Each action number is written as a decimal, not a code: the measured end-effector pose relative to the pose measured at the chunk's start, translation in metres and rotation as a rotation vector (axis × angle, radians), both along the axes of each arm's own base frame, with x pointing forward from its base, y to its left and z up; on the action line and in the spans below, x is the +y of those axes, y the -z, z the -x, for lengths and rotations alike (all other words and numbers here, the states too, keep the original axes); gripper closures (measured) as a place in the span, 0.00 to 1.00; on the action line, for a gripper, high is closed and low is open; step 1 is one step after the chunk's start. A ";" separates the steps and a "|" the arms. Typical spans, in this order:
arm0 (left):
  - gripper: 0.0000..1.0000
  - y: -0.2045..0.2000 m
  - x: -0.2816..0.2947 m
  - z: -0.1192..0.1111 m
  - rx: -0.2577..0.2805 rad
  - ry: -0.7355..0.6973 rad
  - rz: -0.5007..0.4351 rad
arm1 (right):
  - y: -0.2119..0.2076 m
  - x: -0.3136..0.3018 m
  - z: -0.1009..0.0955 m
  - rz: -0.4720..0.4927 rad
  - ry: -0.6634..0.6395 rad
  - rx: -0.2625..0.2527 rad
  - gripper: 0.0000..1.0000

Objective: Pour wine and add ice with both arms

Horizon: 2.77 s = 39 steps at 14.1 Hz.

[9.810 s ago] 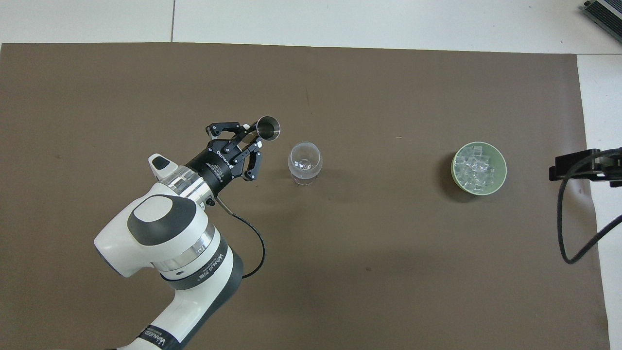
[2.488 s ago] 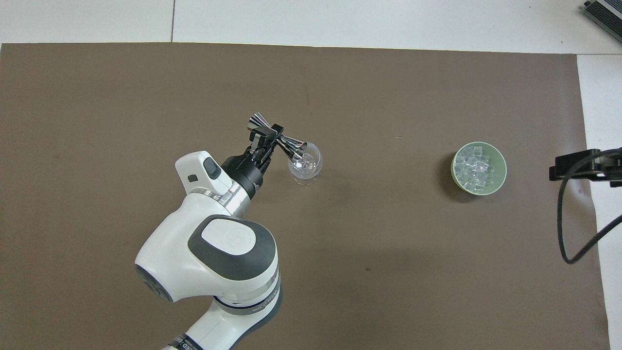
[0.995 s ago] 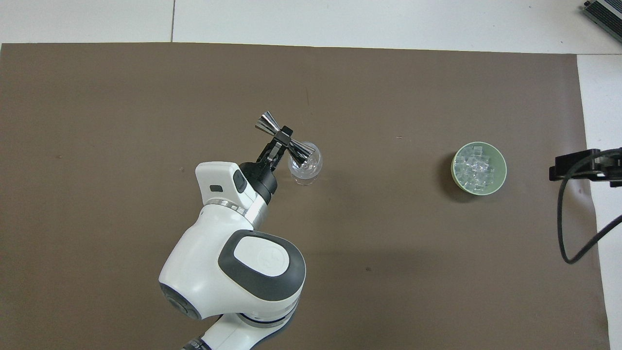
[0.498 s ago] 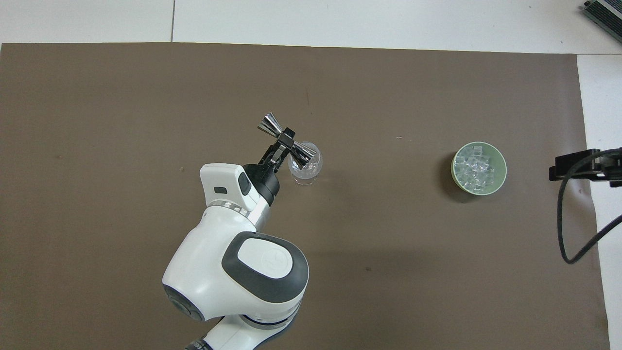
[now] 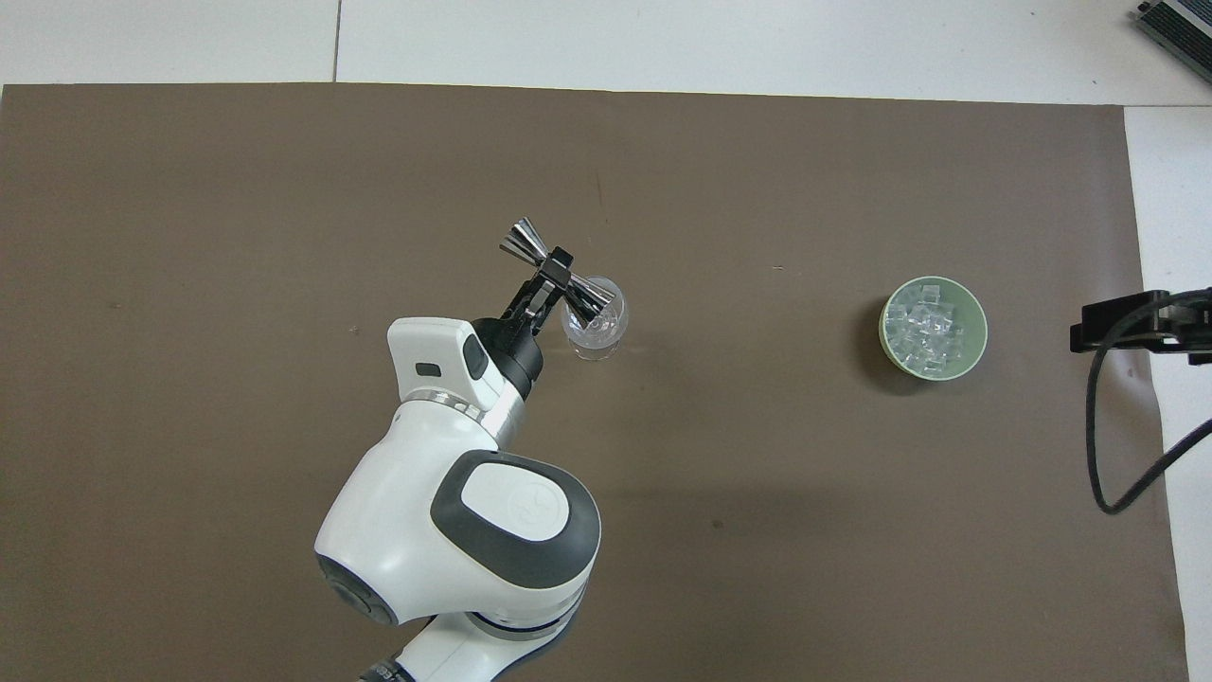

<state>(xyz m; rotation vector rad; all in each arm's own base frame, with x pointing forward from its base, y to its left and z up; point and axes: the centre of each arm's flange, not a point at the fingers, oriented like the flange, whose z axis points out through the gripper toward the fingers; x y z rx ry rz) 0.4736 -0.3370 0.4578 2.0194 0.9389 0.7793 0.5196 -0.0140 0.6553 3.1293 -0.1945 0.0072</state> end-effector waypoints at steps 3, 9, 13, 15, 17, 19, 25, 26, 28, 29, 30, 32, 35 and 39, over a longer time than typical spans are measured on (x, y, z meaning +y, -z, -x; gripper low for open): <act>0.79 0.002 0.021 -0.012 0.046 -0.084 0.073 | 0.000 0.000 0.000 0.000 0.000 0.000 0.00; 0.79 -0.015 0.100 -0.046 0.107 -0.245 0.328 | 0.000 0.000 0.000 0.000 0.000 0.000 0.00; 0.79 -0.013 0.175 -0.050 0.121 -0.348 0.452 | 0.000 0.000 0.000 0.000 0.000 0.000 0.00; 0.79 -0.007 0.208 -0.044 0.136 -0.394 0.520 | 0.000 0.000 0.000 0.000 0.000 0.000 0.00; 0.79 0.003 0.242 -0.035 0.162 -0.443 0.606 | 0.000 0.000 0.000 0.000 0.000 0.000 0.00; 0.79 0.013 0.273 -0.024 0.185 -0.497 0.685 | 0.000 0.000 0.000 0.000 0.000 0.000 0.00; 0.79 0.048 0.350 -0.002 0.283 -0.691 0.972 | 0.000 0.000 0.000 0.000 0.000 0.000 0.00; 0.79 0.056 0.362 0.001 0.296 -0.713 1.011 | 0.000 0.000 0.000 0.000 0.000 0.000 0.00; 0.79 0.069 0.385 0.006 0.317 -0.741 1.100 | 0.000 0.000 0.000 0.000 0.000 0.000 0.00; 0.79 0.076 0.395 0.009 0.323 -0.748 1.135 | 0.000 0.000 0.000 0.000 0.000 0.000 0.00; 0.79 0.082 0.403 0.013 0.326 -0.754 1.158 | 0.000 0.000 0.000 0.000 0.000 0.000 0.00; 0.79 0.090 0.415 0.018 0.330 -0.764 1.189 | 0.000 0.003 0.000 0.000 -0.005 0.001 0.00; 0.79 0.102 0.428 0.021 0.336 -0.780 1.216 | 0.007 0.017 -0.004 0.004 -0.030 0.012 0.00; 0.79 0.137 0.449 0.016 0.364 -0.773 1.284 | 0.020 0.018 -0.018 0.005 -0.032 0.002 0.00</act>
